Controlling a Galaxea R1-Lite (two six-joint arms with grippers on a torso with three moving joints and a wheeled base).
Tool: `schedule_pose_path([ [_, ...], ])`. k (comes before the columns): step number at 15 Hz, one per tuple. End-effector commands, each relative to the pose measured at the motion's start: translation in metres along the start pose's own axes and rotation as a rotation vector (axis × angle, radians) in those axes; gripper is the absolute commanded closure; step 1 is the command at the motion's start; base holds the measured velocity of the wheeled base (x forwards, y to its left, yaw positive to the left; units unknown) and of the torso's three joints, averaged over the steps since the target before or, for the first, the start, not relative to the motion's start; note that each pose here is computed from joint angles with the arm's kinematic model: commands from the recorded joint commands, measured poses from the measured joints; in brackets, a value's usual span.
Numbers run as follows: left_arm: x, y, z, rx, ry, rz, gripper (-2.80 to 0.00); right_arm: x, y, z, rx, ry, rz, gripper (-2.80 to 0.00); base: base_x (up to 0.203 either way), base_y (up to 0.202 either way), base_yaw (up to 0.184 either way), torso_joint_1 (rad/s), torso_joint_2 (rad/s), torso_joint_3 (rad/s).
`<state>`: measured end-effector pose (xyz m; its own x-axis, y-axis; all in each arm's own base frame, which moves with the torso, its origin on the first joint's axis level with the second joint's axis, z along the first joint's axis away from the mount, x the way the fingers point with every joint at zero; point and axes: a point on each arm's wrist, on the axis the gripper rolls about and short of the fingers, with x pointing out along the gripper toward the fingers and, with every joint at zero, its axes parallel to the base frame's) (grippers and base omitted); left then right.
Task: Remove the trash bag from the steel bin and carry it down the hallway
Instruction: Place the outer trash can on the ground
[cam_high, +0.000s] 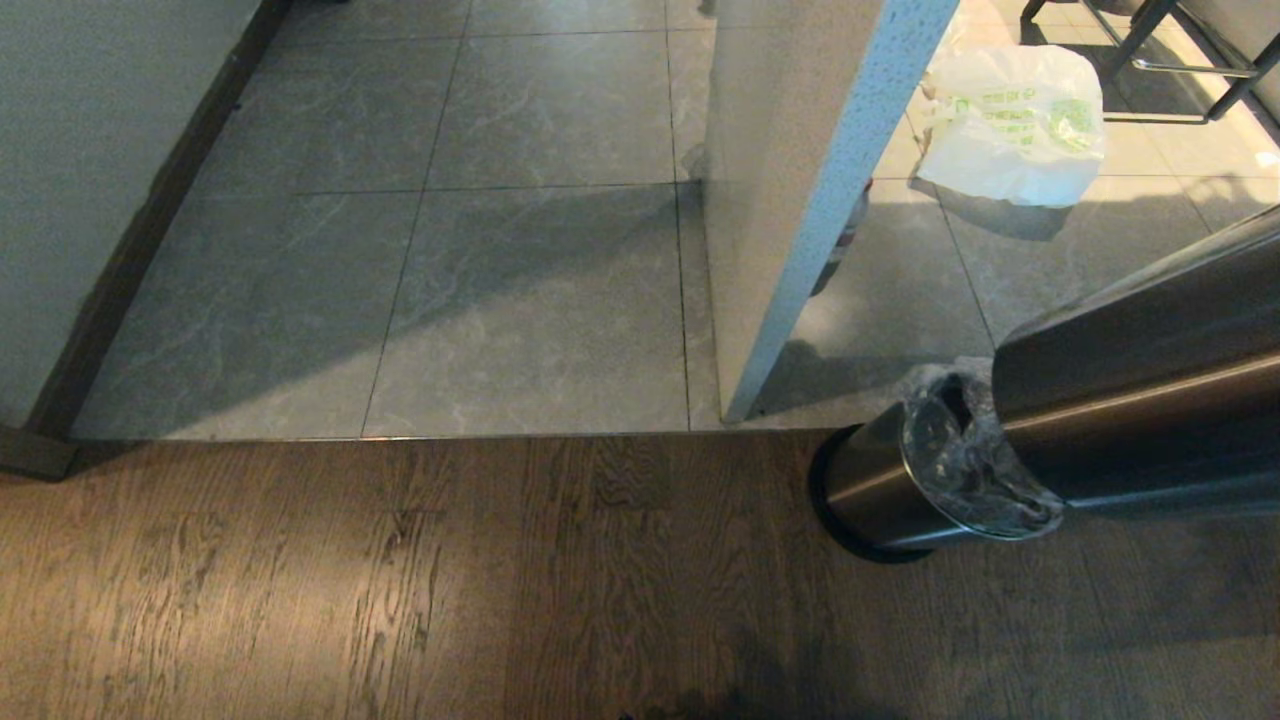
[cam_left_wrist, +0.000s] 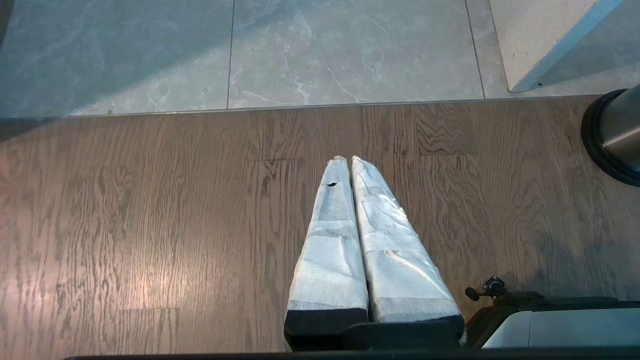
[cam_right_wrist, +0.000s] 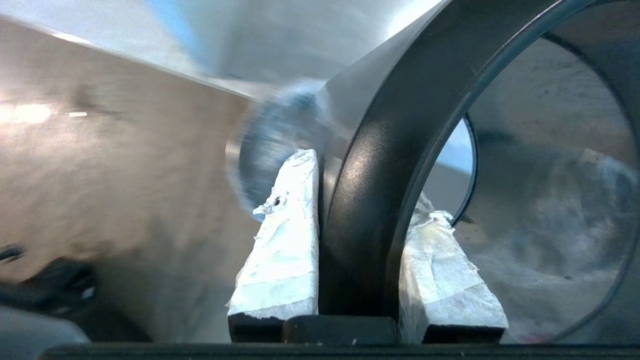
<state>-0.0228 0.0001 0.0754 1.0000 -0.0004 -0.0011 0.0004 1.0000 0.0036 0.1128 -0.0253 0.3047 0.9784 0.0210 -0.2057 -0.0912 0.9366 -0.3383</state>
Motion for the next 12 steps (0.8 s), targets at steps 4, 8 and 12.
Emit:
schedule_pose_path([
  [4,0.000,0.000,0.000,-0.001,0.000,0.000,0.00,0.028,-0.039,-0.027,0.101,0.184,-0.162,0.00,0.000,0.000,0.000,0.000,0.00,0.000],
  [8,0.000,0.000,0.000,-0.001,0.000,0.000,0.00,0.075,-0.084,-0.075,0.270,0.365,-0.221,0.00,0.000,0.000,0.000,0.000,0.00,0.000],
  [12,0.000,0.000,0.000,-0.001,0.000,0.000,0.00,0.139,-0.131,-0.137,0.404,0.448,-0.247,0.00,0.000,0.000,0.000,0.000,0.00,0.000],
])
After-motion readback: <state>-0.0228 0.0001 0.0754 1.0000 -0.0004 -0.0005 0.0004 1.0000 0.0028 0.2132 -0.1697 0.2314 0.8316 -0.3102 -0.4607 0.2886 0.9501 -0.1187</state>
